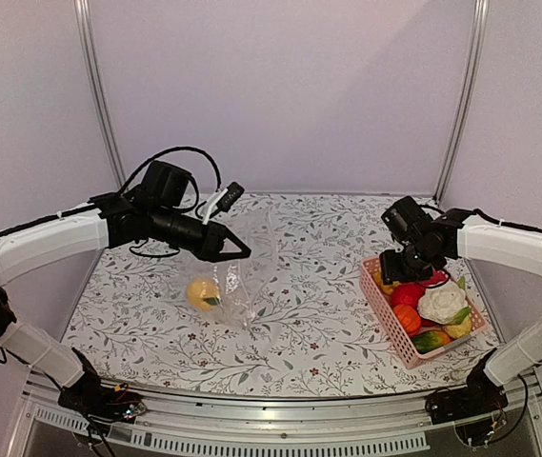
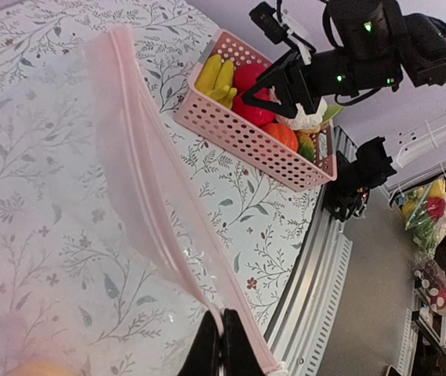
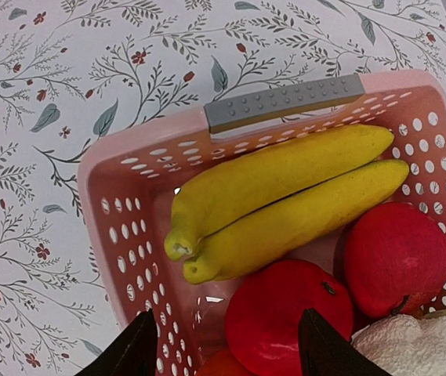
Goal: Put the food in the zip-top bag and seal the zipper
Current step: Pick up the fake fruit from the bin.
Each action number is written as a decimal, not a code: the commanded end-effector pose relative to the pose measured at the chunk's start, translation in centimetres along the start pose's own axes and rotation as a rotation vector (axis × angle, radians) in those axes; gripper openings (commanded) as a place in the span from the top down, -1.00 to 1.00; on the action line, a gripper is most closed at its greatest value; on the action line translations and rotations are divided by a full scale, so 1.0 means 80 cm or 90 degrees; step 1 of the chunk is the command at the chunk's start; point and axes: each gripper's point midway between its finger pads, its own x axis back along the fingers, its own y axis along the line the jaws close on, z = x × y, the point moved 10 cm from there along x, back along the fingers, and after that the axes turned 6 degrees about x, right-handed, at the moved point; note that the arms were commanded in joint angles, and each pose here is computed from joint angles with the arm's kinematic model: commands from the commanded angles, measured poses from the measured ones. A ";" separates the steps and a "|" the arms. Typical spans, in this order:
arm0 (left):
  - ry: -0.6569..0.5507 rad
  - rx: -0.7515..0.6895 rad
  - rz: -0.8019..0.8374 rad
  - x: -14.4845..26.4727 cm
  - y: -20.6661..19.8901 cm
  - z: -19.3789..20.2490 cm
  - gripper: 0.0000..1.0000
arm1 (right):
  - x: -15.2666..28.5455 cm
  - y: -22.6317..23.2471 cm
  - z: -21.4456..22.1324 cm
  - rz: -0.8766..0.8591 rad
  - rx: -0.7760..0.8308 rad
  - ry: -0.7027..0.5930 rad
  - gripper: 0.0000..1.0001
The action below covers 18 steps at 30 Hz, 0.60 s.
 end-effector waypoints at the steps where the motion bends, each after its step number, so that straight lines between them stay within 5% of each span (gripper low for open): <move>1: -0.014 -0.004 0.012 0.007 -0.003 -0.001 1.00 | -0.001 0.006 -0.019 -0.004 0.011 -0.018 -0.21; 13: -0.015 -0.002 0.026 0.009 -0.006 -0.001 1.00 | -0.039 0.021 -0.019 -0.014 0.009 0.017 -0.04; 18: -0.011 -0.001 0.023 0.006 -0.003 0.000 1.00 | -0.038 0.022 -0.018 -0.039 0.002 -0.005 0.28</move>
